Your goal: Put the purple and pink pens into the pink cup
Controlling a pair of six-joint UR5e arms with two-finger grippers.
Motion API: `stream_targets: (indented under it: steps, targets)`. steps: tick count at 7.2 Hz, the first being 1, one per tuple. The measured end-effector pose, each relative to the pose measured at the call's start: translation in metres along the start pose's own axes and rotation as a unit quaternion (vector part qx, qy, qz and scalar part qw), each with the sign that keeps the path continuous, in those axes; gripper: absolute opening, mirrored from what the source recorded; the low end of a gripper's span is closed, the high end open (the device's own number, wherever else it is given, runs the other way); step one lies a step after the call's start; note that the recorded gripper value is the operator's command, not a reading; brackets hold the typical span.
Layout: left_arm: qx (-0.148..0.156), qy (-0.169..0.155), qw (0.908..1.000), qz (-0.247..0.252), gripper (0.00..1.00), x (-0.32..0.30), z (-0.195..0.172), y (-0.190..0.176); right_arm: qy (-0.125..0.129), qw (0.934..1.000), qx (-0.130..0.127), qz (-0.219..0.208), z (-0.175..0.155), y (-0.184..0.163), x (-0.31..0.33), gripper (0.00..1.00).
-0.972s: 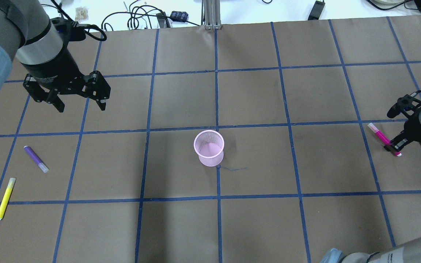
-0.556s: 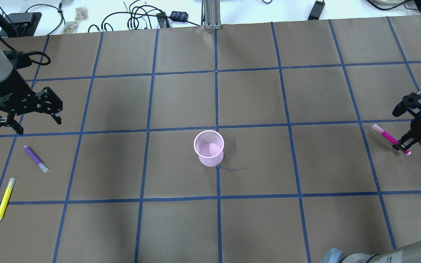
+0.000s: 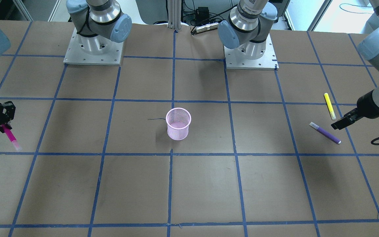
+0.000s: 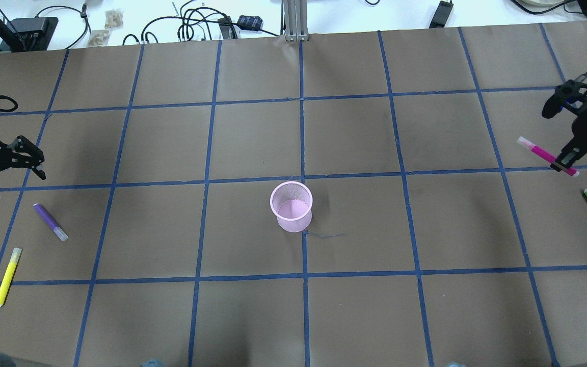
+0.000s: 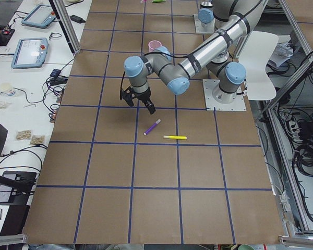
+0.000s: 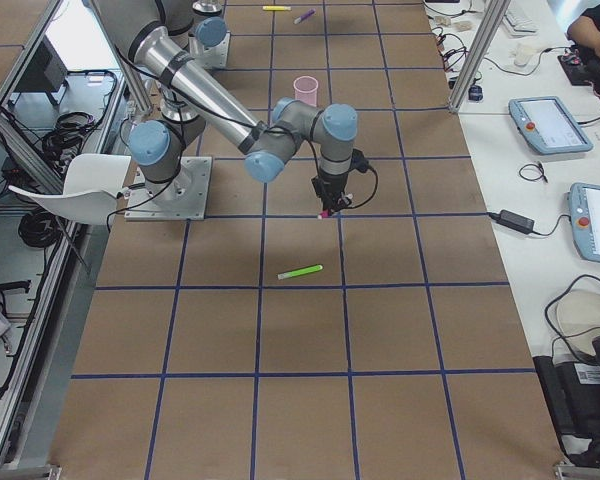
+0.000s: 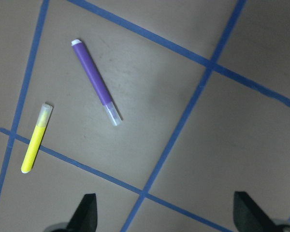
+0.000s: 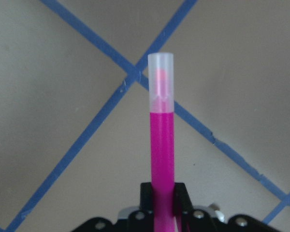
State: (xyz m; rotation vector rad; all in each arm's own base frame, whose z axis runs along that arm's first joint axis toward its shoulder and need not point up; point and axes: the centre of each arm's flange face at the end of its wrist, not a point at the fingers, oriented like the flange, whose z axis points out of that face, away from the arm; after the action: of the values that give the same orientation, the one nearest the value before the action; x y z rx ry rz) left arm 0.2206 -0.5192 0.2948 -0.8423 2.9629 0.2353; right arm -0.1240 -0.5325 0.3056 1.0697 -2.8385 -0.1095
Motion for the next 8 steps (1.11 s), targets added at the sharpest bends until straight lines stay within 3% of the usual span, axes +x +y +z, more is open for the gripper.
stream_targets:
  steps: [2, 4, 6, 8]
  targets:
    - [0.021, 0.000, 0.9998, 0.002, 1.00, -0.013, 0.022, -0.022, 0.010, 0.9988, -0.035, -0.032, -0.058, -0.071, -0.039, 0.00]
    - [0.018, 0.004, 0.9997, -0.014, 1.00, -0.038, 0.043, -0.030, 0.041, 0.9939, -0.051, -0.089, -0.084, -0.137, -0.108, 0.00]
    - [0.013, 0.006, 0.9977, -0.066, 1.00, -0.049, 0.057, -0.036, 0.065, 0.9848, -0.052, -0.153, -0.093, -0.187, -0.183, 0.00]
    - [0.040, 0.014, 0.9867, -0.157, 1.00, -0.049, 0.060, -0.044, 0.087, 0.9796, -0.049, -0.175, -0.099, -0.231, -0.251, 0.00]
